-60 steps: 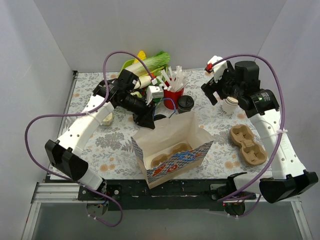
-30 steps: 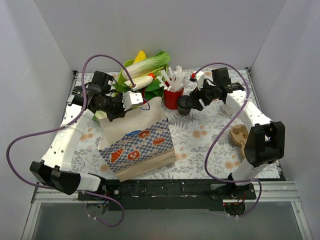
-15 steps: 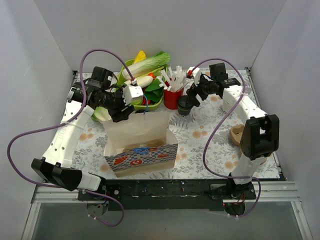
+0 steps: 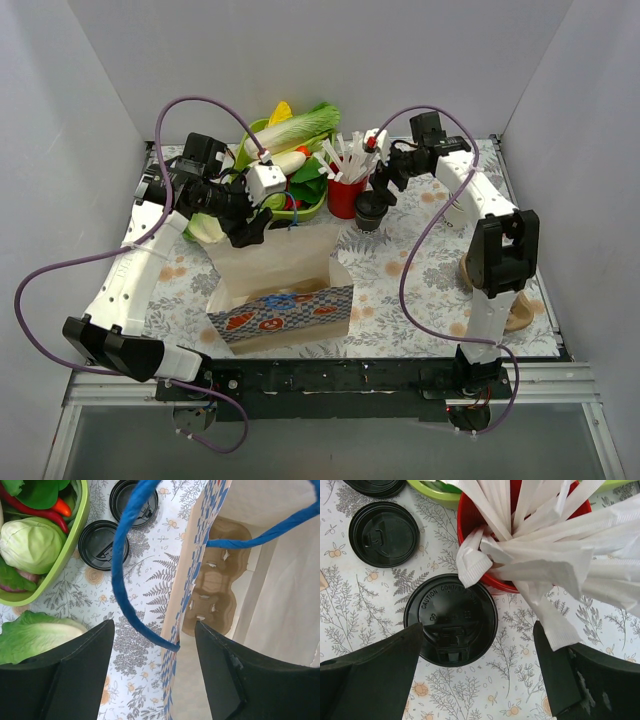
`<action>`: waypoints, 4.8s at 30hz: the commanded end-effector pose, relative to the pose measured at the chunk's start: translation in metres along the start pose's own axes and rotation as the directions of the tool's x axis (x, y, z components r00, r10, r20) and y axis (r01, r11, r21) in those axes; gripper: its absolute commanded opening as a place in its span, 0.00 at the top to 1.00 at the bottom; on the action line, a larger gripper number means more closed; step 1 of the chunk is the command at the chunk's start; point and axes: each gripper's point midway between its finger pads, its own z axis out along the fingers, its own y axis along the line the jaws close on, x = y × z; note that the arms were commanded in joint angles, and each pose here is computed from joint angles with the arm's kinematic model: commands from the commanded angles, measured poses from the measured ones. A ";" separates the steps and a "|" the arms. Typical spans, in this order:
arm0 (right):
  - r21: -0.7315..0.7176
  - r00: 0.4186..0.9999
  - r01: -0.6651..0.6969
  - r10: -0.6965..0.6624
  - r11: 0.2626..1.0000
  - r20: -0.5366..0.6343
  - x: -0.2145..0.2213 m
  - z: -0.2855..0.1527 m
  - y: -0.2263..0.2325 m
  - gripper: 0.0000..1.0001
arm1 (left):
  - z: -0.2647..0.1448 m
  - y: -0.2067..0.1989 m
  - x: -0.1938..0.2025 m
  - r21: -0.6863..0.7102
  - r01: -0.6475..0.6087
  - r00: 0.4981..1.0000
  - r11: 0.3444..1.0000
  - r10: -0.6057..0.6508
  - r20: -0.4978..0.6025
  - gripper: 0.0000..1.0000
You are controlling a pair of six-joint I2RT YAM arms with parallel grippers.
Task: Pack the takeout coffee
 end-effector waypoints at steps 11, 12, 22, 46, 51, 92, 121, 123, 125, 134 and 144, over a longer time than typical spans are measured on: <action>-0.192 0.993 0.109 -0.114 0.975 -0.013 -0.003 0.005 0.025 0.02 | -0.005 -0.011 -0.006 -0.002 0.059 0.997 0.998 -0.059 0.059 0.32; -0.199 0.992 0.118 -0.123 0.973 -0.012 -0.002 0.006 0.027 0.02 | -0.006 -0.011 -0.006 -0.001 0.057 0.997 0.998 -0.057 0.061 0.32; -0.212 0.987 0.144 -0.154 0.967 -0.034 0.002 0.016 0.032 0.02 | -0.001 -0.011 -0.004 0.012 0.065 0.996 0.998 -0.066 0.056 0.32; -0.220 0.987 0.072 -0.101 0.973 -0.123 0.024 0.023 0.033 0.02 | 0.007 -0.007 -0.005 0.022 0.087 0.995 0.996 -0.088 0.045 0.31; -0.224 0.986 0.061 -0.094 0.973 -0.137 0.027 0.023 0.033 0.09 | 0.009 -0.006 -0.004 0.026 0.087 0.995 0.996 -0.088 0.042 0.31; -0.313 0.973 -0.017 -0.057 0.949 -0.225 0.070 -0.079 0.181 0.37 | 0.022 -0.022 0.006 0.093 0.066 0.995 0.993 -0.073 0.071 0.31; -0.434 0.893 0.116 -0.285 0.894 -0.349 0.114 -0.097 0.196 0.18 | 0.028 -0.025 0.010 0.109 0.100 0.992 0.989 -0.108 0.071 0.30; -0.433 0.890 0.123 -0.292 0.893 -0.351 0.115 -0.096 0.196 0.18 | 0.028 -0.026 0.010 0.109 0.097 0.992 0.989 -0.105 0.070 0.30; -0.442 0.882 0.124 -0.303 0.888 -0.360 0.118 -0.095 0.199 0.15 | 0.027 -0.025 0.010 0.106 0.099 0.992 0.989 -0.106 0.072 0.30; -0.448 0.837 0.183 -0.377 0.875 -0.396 0.127 -0.091 0.202 0.11 | 0.029 -0.026 0.011 0.110 0.104 0.991 0.988 -0.112 0.068 0.30; -0.433 0.811 0.195 -0.393 0.880 -0.434 0.132 -0.083 0.200 0.13 | 0.030 -0.026 0.013 0.112 0.108 0.991 0.988 -0.115 0.063 0.30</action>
